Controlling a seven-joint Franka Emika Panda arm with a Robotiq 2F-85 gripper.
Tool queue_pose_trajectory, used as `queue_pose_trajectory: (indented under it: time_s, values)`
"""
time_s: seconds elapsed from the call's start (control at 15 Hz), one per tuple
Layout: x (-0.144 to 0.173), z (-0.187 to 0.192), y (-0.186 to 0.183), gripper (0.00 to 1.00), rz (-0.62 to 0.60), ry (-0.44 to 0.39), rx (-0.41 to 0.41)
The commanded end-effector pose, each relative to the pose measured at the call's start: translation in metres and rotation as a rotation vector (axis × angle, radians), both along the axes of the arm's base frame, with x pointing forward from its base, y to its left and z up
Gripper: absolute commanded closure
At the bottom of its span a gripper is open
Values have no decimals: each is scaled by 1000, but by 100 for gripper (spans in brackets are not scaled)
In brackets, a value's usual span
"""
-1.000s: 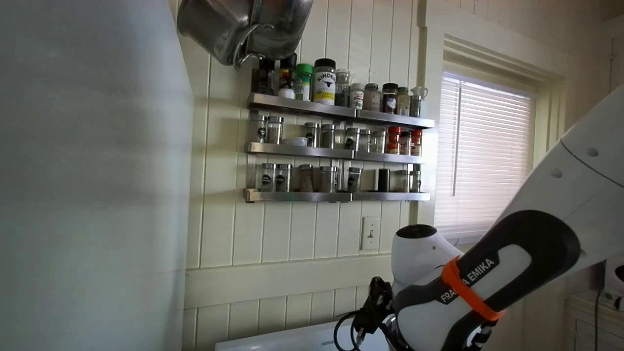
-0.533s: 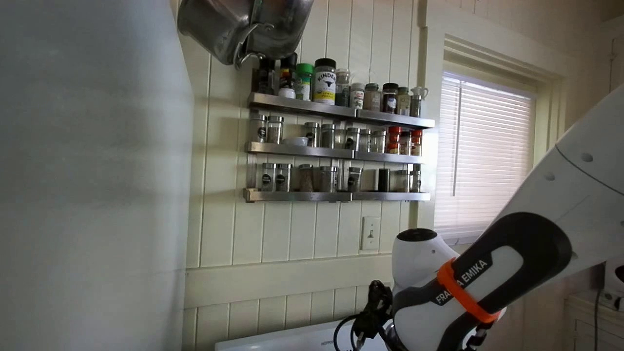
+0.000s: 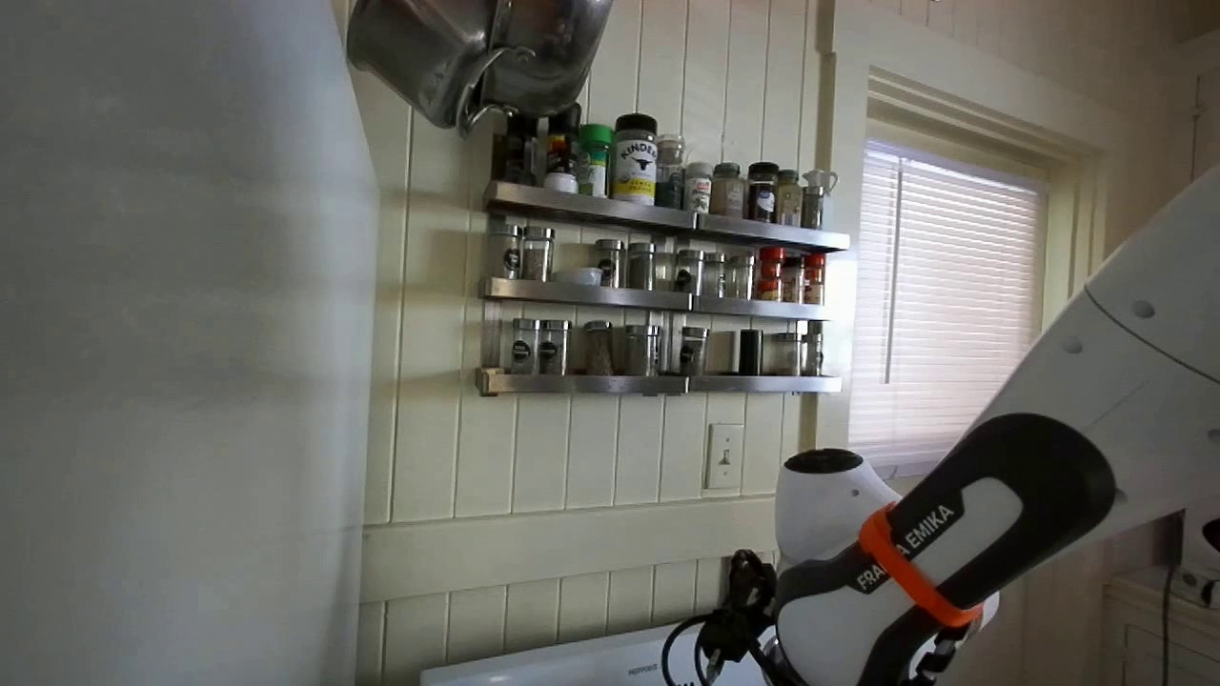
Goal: Put the purple bowl on the pan then move the silver bowl to the right.
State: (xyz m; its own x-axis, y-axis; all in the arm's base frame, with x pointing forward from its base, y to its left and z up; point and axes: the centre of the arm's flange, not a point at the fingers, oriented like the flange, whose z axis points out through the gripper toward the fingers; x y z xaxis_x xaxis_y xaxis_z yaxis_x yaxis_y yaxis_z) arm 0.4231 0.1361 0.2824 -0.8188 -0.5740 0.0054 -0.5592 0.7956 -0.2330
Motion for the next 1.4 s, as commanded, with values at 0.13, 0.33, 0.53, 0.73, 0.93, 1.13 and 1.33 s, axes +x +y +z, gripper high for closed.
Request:
queue_pose_trajectory:
  time_s: [0.13,0.33,0.53,0.73,0.93,1.13,1.33]
  values:
    - [2,2,-26,98,-44,10,50]
    - [10,-1,-37,98,-54,15,64]
    - [19,-4,-44,98,-71,13,66]
    - [23,-6,-46,98,-74,19,72]
    - [23,-7,-45,98,-78,21,74]
    - [24,-10,-44,98,-78,21,79]
    - [24,-14,-44,98,-79,20,85]
